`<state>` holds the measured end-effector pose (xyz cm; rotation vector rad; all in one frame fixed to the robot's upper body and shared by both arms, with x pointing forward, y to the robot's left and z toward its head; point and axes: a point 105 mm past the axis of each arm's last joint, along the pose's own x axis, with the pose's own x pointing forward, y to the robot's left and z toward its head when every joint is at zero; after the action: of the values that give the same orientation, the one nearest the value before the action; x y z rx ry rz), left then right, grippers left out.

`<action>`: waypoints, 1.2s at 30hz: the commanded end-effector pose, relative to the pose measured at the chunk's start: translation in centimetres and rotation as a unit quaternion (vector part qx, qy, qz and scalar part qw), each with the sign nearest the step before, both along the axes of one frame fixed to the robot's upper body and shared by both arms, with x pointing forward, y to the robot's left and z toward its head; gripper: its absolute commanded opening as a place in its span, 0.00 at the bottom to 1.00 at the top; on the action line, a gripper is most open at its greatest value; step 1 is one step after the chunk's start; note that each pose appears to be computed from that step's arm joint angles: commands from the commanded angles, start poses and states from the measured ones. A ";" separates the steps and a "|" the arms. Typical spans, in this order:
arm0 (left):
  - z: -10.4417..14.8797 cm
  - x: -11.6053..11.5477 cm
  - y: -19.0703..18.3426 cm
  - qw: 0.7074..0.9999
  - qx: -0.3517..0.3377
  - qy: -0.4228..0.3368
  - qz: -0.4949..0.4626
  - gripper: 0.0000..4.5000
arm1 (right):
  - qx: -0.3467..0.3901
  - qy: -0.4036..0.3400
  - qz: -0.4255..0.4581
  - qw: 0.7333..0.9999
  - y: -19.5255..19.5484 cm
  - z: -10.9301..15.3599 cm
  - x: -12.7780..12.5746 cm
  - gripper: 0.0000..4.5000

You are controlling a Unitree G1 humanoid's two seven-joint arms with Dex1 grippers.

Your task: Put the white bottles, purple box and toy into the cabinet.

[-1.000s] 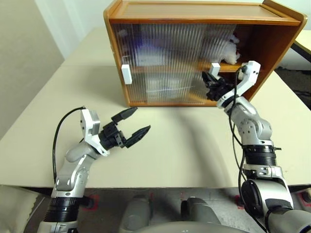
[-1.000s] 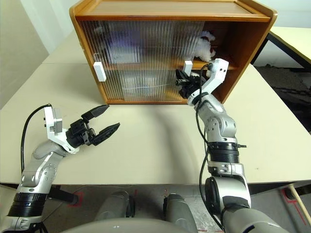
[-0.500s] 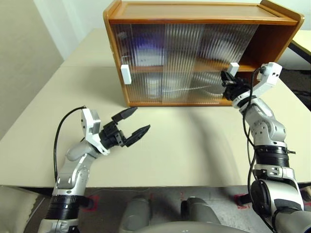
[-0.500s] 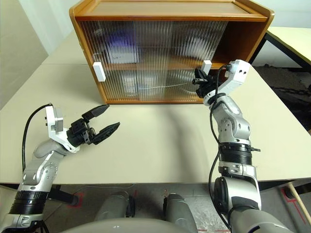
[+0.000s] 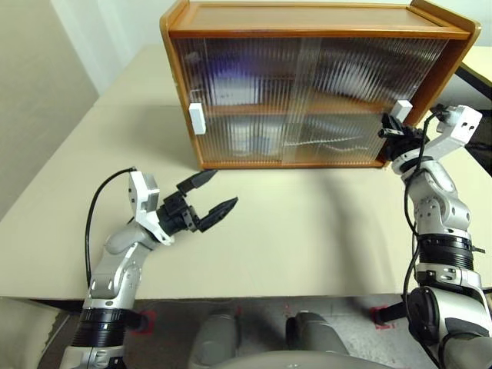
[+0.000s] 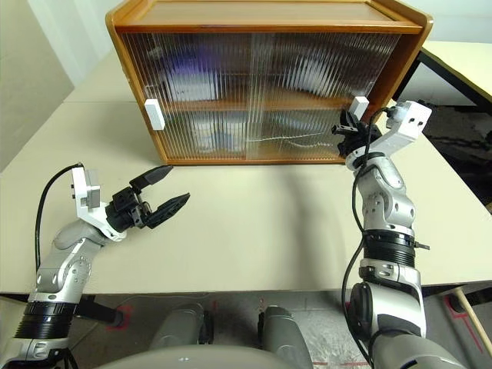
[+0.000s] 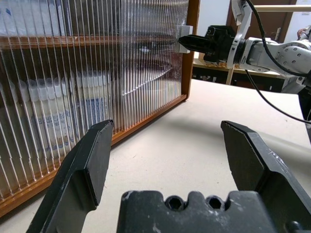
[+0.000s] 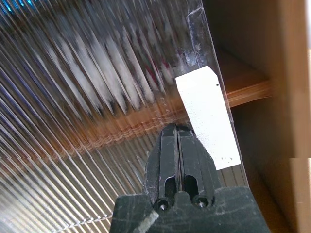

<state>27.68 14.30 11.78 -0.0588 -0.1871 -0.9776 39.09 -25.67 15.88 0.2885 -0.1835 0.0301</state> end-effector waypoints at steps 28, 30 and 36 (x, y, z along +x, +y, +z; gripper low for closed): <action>-0.4 0.2 3.0 0.997 0.010 0.012 0.076 1.00 | -0.038 -0.018 0.157 0.987 5.4 -1.7 -3.6 0.16; -0.6 0.9 4.5 0.992 0.019 0.014 0.128 1.00 | -0.056 -0.009 0.201 0.978 5.9 -3.0 -4.7 0.31; -3.3 2.8 11.9 0.937 0.100 0.054 0.329 1.00 | -0.056 0.047 0.193 0.978 0.7 -7.5 -7.7 0.78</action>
<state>30.28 23.73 9.77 0.0828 -0.0606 -0.4370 32.00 -23.34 8.63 0.2137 -0.0254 0.4265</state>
